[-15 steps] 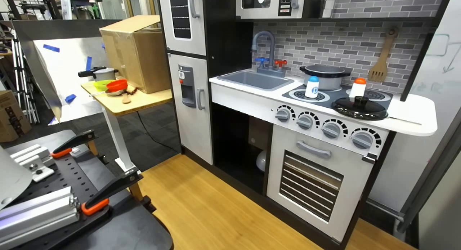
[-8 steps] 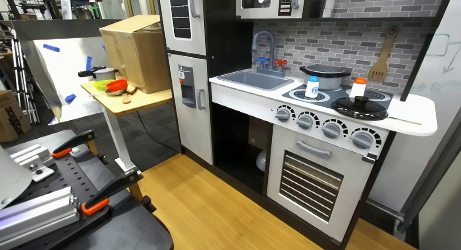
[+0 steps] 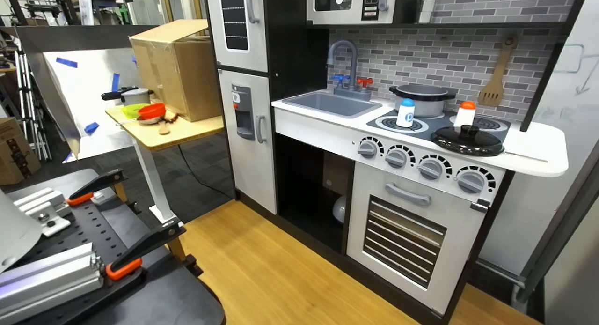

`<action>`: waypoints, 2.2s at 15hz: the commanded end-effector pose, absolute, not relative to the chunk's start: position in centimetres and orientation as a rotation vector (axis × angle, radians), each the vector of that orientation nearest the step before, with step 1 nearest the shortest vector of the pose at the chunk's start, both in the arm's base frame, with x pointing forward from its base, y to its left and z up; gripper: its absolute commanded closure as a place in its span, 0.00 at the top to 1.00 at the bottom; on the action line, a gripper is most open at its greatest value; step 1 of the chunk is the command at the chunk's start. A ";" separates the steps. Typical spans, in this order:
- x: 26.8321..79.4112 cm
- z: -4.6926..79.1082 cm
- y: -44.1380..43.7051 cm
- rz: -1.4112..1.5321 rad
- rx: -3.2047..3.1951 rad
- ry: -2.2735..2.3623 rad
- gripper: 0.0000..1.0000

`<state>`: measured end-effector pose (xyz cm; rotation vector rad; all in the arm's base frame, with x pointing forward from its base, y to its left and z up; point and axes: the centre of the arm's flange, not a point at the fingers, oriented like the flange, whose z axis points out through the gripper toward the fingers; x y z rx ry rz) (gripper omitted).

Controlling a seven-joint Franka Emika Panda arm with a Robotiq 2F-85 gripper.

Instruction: Open the top compartment of the refrigerator

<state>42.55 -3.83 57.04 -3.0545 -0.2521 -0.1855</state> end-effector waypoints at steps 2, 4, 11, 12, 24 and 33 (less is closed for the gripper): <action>40.5 58.2 -2.8 -0.241 -3.001 -0.291 1.00; 40.0 58.7 -2.0 -0.266 -2.979 -0.311 1.00; 40.0 57.7 0.4 -0.223 -2.974 -0.369 1.00; 40.0 57.5 0.7 -0.215 -2.973 -0.376 1.00; 40.2 57.6 1.0 -0.326 -3.002 -0.331 1.00; 40.4 55.8 3.0 -0.594 -3.051 -0.153 1.00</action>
